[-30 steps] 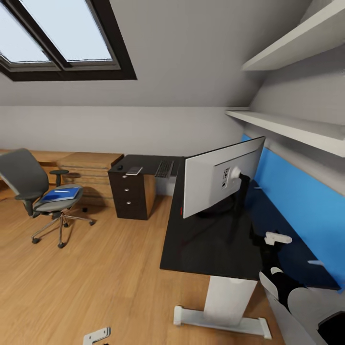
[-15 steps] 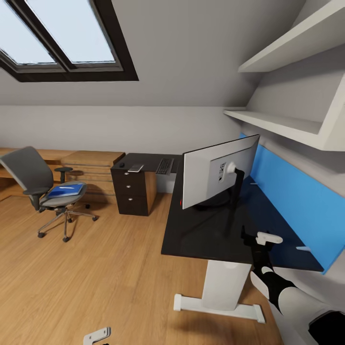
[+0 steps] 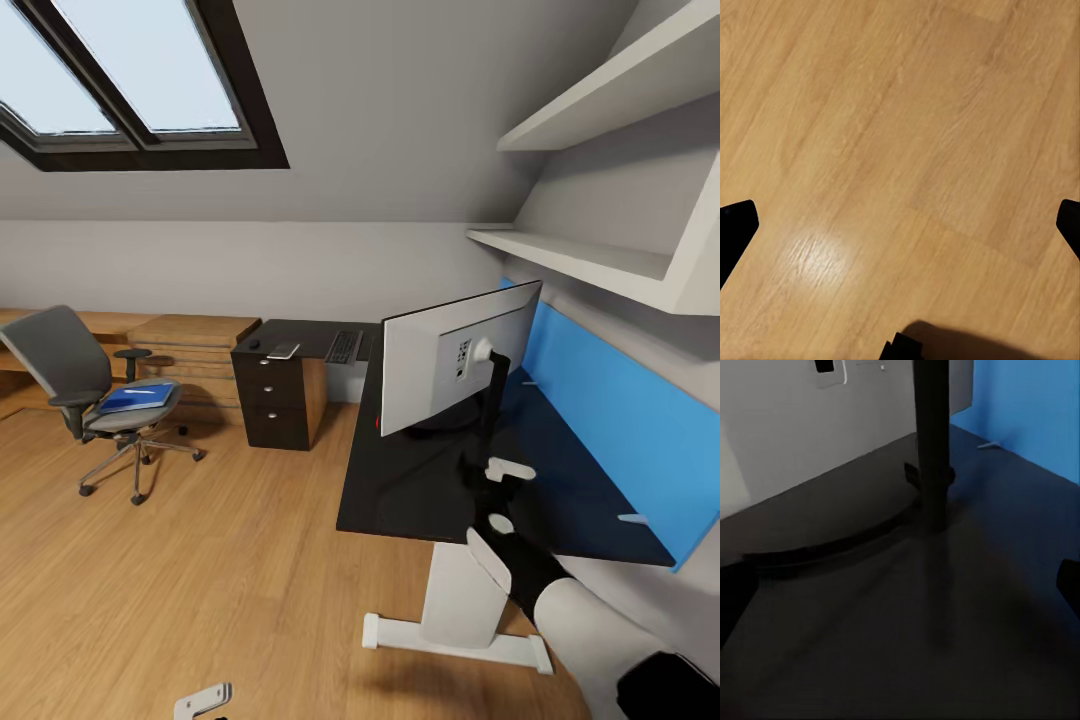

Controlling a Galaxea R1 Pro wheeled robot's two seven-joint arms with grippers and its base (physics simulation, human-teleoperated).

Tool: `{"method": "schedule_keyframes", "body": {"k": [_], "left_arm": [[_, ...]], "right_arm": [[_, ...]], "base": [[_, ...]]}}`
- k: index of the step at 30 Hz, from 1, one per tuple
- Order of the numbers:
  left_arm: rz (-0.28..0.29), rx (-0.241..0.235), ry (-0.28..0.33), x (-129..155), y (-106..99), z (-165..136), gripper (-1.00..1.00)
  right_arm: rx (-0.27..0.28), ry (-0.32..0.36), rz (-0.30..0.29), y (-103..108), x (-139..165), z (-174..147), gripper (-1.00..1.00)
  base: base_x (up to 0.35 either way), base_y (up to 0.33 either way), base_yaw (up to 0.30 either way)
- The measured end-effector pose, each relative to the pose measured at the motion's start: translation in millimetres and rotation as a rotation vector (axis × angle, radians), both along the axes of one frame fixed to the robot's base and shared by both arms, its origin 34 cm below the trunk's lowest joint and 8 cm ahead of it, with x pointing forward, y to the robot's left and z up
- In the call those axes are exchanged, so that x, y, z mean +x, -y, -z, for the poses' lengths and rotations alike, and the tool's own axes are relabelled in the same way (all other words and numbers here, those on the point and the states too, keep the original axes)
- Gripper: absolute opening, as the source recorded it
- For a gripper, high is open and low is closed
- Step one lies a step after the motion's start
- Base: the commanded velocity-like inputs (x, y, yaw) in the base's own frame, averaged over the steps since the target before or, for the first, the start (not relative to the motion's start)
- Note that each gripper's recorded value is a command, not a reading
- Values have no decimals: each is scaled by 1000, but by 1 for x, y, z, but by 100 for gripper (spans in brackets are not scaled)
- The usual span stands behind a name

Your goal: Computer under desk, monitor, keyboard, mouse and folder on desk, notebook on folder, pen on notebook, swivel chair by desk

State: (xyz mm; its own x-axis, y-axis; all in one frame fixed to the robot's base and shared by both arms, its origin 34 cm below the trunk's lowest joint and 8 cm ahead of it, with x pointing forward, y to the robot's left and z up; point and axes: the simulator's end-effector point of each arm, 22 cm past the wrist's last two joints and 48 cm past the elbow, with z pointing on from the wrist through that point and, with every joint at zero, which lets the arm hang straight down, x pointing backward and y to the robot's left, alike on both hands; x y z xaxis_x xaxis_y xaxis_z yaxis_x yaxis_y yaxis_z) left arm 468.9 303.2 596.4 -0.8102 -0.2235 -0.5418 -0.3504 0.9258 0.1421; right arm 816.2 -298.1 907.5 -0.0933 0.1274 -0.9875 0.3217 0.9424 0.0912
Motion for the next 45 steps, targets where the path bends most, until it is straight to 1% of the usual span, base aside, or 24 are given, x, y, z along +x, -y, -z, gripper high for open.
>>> {"method": "schedule_keyframes", "body": {"k": [1,2,4,5,8,11,15,16,20,25,34,42,45], "left_arm": [[0,0,0,0,0,0,100],[0,1,-1,-1,0,0,100],[0,1,-2,-1,-1,1,100],[1,2,-5,-2,0,2,100],[1,3,-6,-3,-1,2,100],[0,3,-7,-3,-1,2,100],[-2,4,3,-1,-1,1,100],[-4,5,16,1,-1,0,100],[-13,13,44,4,-5,-2,100],[-19,24,41,-1,-9,1,100],[-21,28,38,-4,-10,2,100],[-21,27,39,-4,-9,2,100],[-20,27,38,-4,-9,2,100]], "right_arm": [[4,-10,1,-4,2,-5,100],[10,-29,-1,-13,5,-14,100],[17,-45,-8,-22,8,-24,100],[24,-75,-35,-40,12,-42,100],[35,-69,-62,-54,15,-61,100],[40,-57,-80,-61,15,-73,100],[24,-72,-114,-74,5,-62,100],[7,-77,-135,-83,0,-58,100],[-27,-73,-176,-99,-7,-55,100],[-40,-70,-193,-106,-11,-54,100],[-48,-69,-191,-107,-13,-53,100],[-97,-41,-182,-105,-16,-57,100],[-134,-17,-143,-98,-18,-64,100]], "base": [[0,0,0],[0,0,0],[0,0,0],[0,0,0],[0,0,0],[0,60,0],[0,219,0],[0,263,0],[0,281,0],[0,296,0],[0,302,0],[43,300,0],[184,272,0]]}}
